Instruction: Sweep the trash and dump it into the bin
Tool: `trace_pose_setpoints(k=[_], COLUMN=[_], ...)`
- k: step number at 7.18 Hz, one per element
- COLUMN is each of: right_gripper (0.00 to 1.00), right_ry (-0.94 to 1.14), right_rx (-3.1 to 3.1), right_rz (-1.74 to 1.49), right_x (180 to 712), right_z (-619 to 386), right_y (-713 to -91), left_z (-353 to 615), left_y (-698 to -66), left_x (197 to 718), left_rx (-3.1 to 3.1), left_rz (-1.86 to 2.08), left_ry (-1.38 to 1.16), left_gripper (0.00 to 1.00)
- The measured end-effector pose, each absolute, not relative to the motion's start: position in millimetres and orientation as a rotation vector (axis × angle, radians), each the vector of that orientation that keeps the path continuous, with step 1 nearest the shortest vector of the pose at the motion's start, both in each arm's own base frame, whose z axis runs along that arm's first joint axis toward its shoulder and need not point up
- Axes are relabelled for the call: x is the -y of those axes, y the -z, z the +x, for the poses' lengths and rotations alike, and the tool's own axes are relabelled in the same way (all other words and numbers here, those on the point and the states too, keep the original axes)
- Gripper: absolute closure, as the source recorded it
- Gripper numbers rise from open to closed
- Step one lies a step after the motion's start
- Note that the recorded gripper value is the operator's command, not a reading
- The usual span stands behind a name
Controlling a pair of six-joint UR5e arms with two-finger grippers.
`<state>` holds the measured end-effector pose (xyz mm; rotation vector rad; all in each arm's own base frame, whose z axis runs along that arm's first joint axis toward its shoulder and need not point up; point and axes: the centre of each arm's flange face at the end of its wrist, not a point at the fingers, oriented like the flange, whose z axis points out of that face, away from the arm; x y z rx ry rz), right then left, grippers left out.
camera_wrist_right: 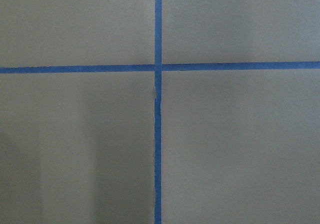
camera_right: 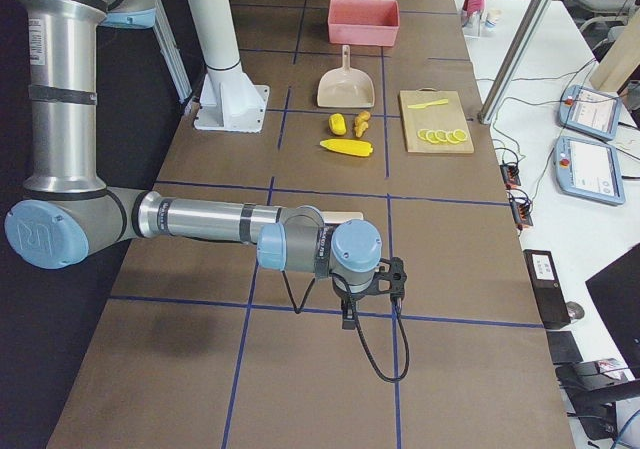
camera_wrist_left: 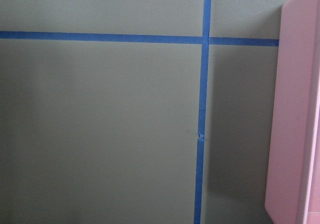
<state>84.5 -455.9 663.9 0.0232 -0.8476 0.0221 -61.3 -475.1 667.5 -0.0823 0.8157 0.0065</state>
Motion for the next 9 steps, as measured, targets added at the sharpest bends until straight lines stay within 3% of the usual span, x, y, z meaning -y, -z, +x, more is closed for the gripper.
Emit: trace_pose_setpoints(k=[5, 9], right_gripper=[0.0, 0.01], right_ry=[-0.016, 0.004], right_rx=[0.853, 0.875], right_rz=[0.04, 0.083], right_x=[459.4, 475.1], right_z=[84.2, 56.6], right_y=[-655.4, -597.8], left_z=[-61.1, -60.1], left_y=[-659.8, -658.0], left_x=[479.1, 480.7], left_rx=[-0.815, -0.815], left_rz=[-0.068, -0.066], left_ry=[-0.009, -0.013], left_gripper=[0.0, 0.0])
